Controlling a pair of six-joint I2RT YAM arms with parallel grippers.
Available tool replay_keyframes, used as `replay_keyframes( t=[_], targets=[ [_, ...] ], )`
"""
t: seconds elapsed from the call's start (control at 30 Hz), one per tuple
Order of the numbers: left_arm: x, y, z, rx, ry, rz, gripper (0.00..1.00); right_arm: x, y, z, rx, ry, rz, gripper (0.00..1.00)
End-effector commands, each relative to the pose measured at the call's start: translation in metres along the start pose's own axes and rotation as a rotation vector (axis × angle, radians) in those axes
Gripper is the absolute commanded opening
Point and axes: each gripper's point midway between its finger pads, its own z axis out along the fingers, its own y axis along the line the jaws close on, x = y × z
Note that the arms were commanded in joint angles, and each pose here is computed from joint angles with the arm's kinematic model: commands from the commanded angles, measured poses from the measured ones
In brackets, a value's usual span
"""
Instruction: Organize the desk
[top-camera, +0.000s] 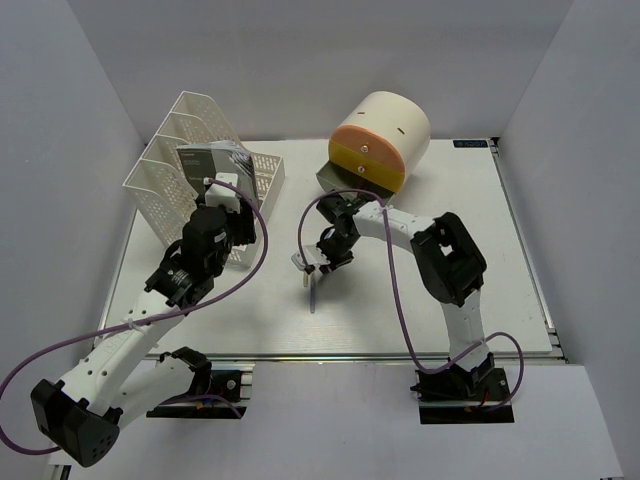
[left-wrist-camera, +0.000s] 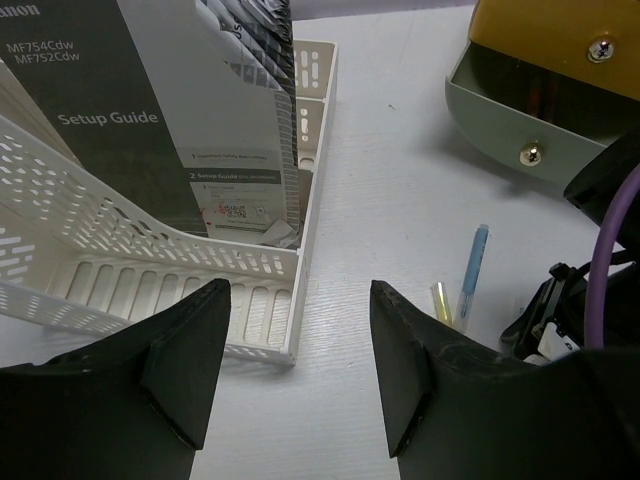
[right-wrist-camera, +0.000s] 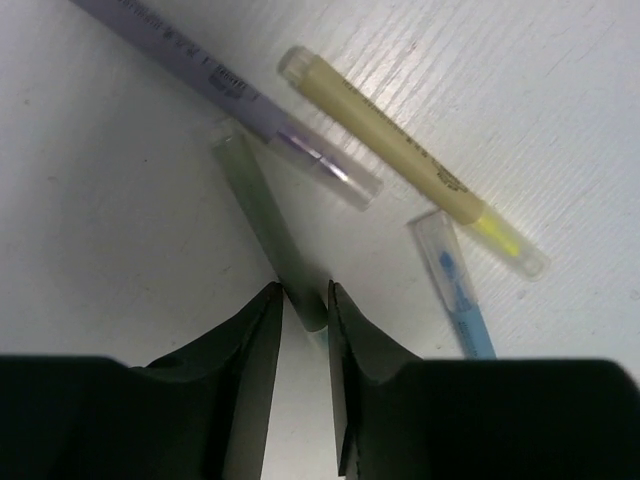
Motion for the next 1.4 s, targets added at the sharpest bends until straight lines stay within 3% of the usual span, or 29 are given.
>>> replay_keyframes(
  t=[0.0, 0.37, 0.6, 0.87, 1.0, 1.2, 1.37],
  targets=[
    [0.002, 0.002, 0.001, -0.012, -0.008, 0.005, 0.68, 0.018, 0.024, 0.004, -0.055, 0.076, 0.013, 0.3],
    [0.014, -0.004, 0.009, 0.007, 0.028, 0.013, 0.68, 0.023, 0.054, -0.011, -0.008, 0.074, 0.165, 0.13],
    [0.029, -0.019, 0.019, 0.069, 0.078, 0.028, 0.68, 0.004, 0.05, -0.06, 0.154, -0.012, 0.272, 0.06],
    [0.056, -0.042, 0.032, 0.16, 0.173, 0.039, 0.66, -0.028, -0.007, -0.16, 0.526, -0.151, 0.496, 0.0],
    [0.061, -0.046, 0.033, 0.181, 0.19, 0.039, 0.65, -0.013, -0.046, -0.213, 0.769, -0.148, 0.644, 0.0],
    [0.068, -0.054, 0.036, 0.219, 0.204, 0.033, 0.66, 0.03, -0.084, -0.25, 0.987, -0.08, 0.772, 0.0],
    [0.076, -0.062, 0.038, 0.25, 0.235, 0.028, 0.65, 0.051, -0.108, -0.245, 1.01, -0.05, 0.812, 0.0]
  ],
)
